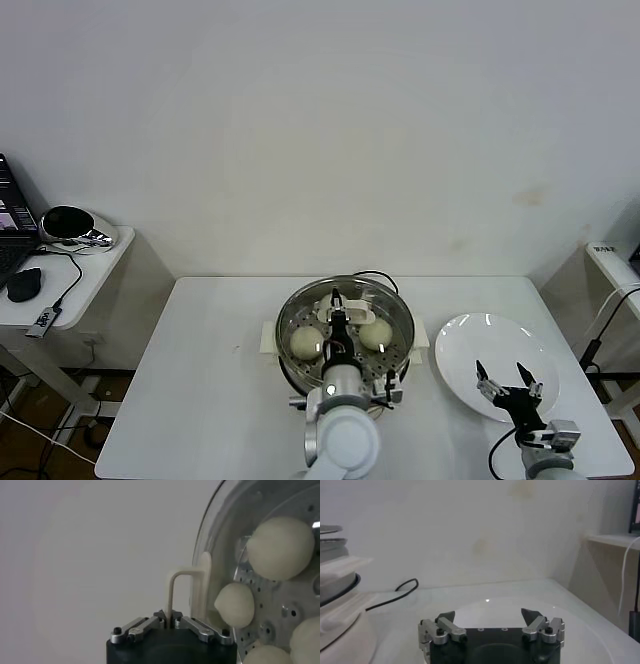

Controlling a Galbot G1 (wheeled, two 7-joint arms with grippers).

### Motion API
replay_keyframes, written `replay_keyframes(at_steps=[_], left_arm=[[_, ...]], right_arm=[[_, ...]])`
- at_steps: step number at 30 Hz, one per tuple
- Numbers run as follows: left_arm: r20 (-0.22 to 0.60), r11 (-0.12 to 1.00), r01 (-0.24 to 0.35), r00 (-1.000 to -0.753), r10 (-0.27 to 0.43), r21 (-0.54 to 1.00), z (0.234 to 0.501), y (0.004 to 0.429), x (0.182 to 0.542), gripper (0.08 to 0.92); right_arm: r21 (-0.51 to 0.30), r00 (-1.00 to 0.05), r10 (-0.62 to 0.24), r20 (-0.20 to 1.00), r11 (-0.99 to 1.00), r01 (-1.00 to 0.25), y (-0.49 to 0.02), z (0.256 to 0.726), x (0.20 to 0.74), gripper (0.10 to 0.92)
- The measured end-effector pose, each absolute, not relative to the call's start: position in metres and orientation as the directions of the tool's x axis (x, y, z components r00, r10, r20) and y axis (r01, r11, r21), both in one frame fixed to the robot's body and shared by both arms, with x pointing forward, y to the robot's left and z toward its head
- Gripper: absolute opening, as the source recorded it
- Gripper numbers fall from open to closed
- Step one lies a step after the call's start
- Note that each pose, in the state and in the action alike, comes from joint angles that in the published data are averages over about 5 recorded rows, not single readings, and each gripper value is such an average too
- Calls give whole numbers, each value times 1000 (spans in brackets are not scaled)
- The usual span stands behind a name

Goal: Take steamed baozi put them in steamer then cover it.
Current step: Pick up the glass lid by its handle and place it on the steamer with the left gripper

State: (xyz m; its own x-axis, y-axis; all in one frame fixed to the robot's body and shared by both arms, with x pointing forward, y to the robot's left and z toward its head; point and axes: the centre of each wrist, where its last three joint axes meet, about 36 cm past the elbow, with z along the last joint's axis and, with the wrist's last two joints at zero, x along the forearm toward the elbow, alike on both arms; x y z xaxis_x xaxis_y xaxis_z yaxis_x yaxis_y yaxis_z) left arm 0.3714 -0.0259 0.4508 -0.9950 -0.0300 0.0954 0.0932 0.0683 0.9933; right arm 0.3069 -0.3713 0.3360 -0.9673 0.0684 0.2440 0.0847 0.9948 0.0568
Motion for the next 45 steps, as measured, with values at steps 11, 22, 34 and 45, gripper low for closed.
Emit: replay_keyframes(at_steps=[11,22,34,45], left_arm=[[99,63,96,-994,-43,993,448,-24,375,140],[103,63,100,-994,-45,993,443,-24,373,140],[102,62,99,-993,-51,993,435,-23,374,140],[96,69,93,-994,-49,993,432,-22,372,140]], right_arm=[[52,-968,65,243,995,80,-371,336,308,823],[48,-967,65,245,996,79,-370,335,306,823],[43,-968,64,244,996,77,-369,335,305,823],[42,-967,63,245,996,76,-368,334,305,823]])
